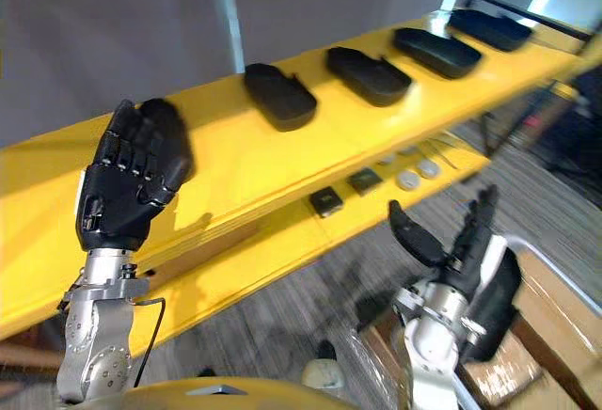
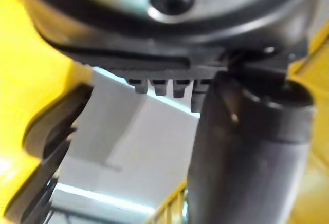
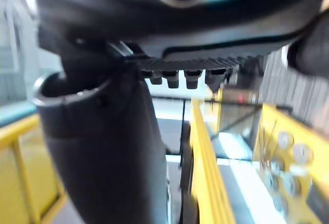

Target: Walk over and take three plastic housings, then place them on the shelf

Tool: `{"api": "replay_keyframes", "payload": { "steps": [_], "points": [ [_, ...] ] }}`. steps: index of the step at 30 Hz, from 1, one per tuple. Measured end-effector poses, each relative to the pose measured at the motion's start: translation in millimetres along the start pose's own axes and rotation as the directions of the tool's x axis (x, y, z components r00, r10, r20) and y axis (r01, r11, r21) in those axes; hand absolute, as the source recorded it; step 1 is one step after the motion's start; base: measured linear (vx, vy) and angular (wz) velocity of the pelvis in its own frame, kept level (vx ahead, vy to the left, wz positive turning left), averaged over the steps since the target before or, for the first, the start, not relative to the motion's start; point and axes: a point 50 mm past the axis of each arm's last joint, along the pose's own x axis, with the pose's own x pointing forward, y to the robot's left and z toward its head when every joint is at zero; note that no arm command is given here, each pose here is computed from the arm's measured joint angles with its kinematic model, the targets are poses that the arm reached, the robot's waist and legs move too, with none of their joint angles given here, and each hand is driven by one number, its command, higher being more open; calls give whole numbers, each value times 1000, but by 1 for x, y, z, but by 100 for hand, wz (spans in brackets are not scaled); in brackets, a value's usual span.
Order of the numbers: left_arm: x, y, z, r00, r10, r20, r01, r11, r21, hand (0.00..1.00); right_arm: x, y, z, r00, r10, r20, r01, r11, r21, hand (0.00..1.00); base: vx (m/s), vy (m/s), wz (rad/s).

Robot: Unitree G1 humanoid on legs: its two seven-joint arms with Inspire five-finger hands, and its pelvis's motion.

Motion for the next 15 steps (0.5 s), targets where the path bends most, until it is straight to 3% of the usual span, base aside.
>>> {"api": "replay_keyframes", "payload": {
  "steps": [5,10,15],
  "points": [
    [14,-15,-8,1000,-14,-3,14,999,-36,100,-8,-12,6,999,39,4,-39,998,43,100,60,-37,-78],
    [1,6,4,994,106,0,-106,994,16,100,-1,50,10,947,314,69,-321,937,139,100,33,81,-80],
    [-1,12,8,989,141,32,-141,990,11,100,-11,79,7,914,404,46,-405,896,181,100,24,67,23]
  ]
}}
